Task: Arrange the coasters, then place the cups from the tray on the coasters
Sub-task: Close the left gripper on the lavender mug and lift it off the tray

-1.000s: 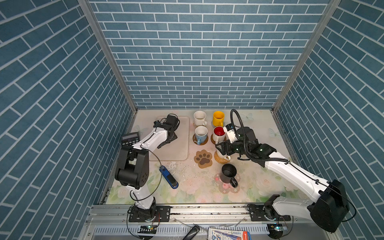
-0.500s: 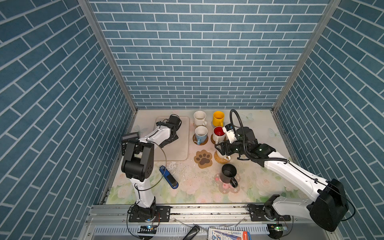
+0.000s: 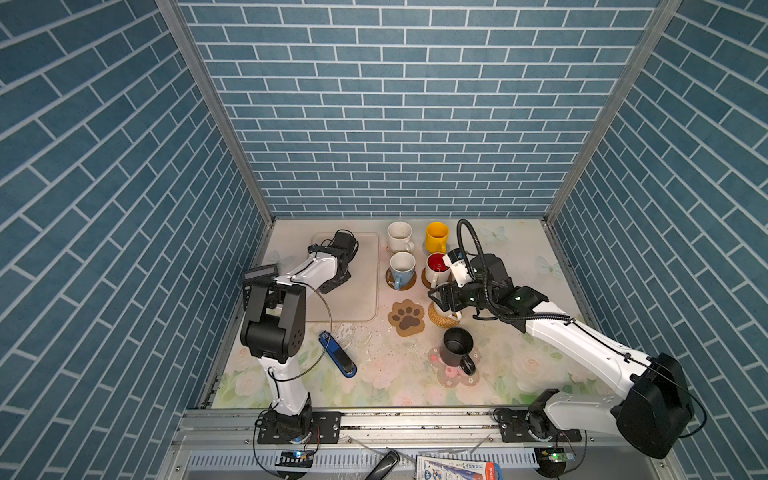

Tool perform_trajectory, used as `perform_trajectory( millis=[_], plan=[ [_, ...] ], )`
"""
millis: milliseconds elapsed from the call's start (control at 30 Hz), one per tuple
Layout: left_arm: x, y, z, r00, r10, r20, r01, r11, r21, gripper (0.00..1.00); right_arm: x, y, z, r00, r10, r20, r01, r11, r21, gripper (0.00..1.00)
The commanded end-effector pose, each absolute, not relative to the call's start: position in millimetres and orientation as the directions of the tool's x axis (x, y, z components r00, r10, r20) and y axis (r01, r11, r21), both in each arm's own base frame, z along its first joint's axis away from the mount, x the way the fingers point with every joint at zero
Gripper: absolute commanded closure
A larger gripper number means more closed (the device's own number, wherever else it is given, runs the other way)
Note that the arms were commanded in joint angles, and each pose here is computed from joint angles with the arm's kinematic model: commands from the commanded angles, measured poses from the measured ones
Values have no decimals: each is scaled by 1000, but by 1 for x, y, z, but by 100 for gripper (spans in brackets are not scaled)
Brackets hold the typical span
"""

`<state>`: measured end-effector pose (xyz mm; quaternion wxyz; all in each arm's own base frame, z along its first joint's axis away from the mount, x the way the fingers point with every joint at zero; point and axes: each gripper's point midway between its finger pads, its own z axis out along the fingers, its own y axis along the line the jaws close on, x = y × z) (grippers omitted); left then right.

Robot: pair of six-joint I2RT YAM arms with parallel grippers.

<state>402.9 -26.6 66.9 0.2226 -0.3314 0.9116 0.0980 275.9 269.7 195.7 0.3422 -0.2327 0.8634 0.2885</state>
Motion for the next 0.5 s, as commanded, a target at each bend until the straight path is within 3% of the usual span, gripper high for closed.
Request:
perform_trajectory(
  millis=[0,133,367,467],
  plan=[
    [397,-17,73,-680,-557,-477,-649,760,39,66,274,267,189,-654,-213,-726,-604,725,331,23],
    [395,-16,70,-686,-554,-472,-644,764,40,79,274,266,190,-651,-211,-729,-604,726,329,21],
    [394,-11,61,-688,-564,-457,-649,760,40,77,274,265,191,-648,-209,-732,-603,728,326,20],
    [395,-13,59,-693,-561,-452,-642,766,32,80,274,264,191,-650,-208,-731,-599,732,325,19]
  ],
)
